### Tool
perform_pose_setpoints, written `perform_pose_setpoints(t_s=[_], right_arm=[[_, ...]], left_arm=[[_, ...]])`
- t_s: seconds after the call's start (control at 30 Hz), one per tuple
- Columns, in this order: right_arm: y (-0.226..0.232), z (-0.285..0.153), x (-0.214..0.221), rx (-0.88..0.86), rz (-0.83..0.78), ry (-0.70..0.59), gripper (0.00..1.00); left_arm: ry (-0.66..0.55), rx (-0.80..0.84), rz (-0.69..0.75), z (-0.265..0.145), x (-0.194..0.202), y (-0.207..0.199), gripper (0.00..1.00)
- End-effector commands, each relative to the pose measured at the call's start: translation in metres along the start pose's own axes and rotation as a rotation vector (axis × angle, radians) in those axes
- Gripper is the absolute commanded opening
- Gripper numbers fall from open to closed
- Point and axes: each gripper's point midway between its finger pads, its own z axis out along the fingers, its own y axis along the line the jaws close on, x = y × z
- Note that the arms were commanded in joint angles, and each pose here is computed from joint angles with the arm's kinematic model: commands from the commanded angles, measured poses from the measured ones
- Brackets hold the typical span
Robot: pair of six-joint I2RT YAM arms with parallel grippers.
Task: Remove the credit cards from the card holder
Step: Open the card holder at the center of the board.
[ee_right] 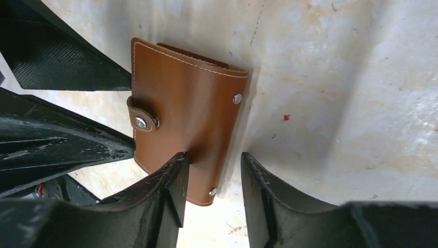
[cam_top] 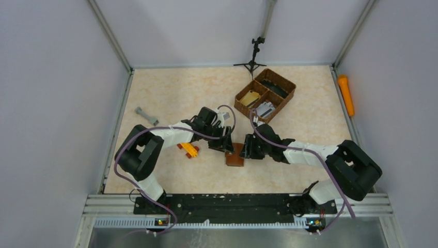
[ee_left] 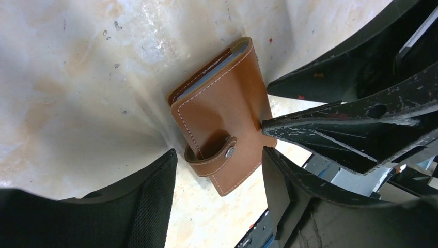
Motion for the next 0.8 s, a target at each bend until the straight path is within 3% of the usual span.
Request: perform_pose_setpoints(t_s=[0.0,0.27,0.47,0.77], right_arm=[[0.019,0.004,-0.004,-0.076,0.002,-0.002,0.41],[0.027,0.006,-0.001,-0.116,0.037,0.017,0.02],[0.025,0.0,-0.007,-0.098,0.03,-0.021,0.0],[0.023,-0.005,-0.008,-0.082,0.019,-0.021,0.0]], left_arm=[[-0.007,0.01,0.02,0.005,-0.008,-0.004,0.63],[0.02,-0.117,-0.006,0.008,-0.003,0.019,0.6],[0.004,-0.182,0.004,0.005,-0.005,0.028,0.64],[0.001,-0.463,0.025,-0.01,-0.006,0.065,0.59]])
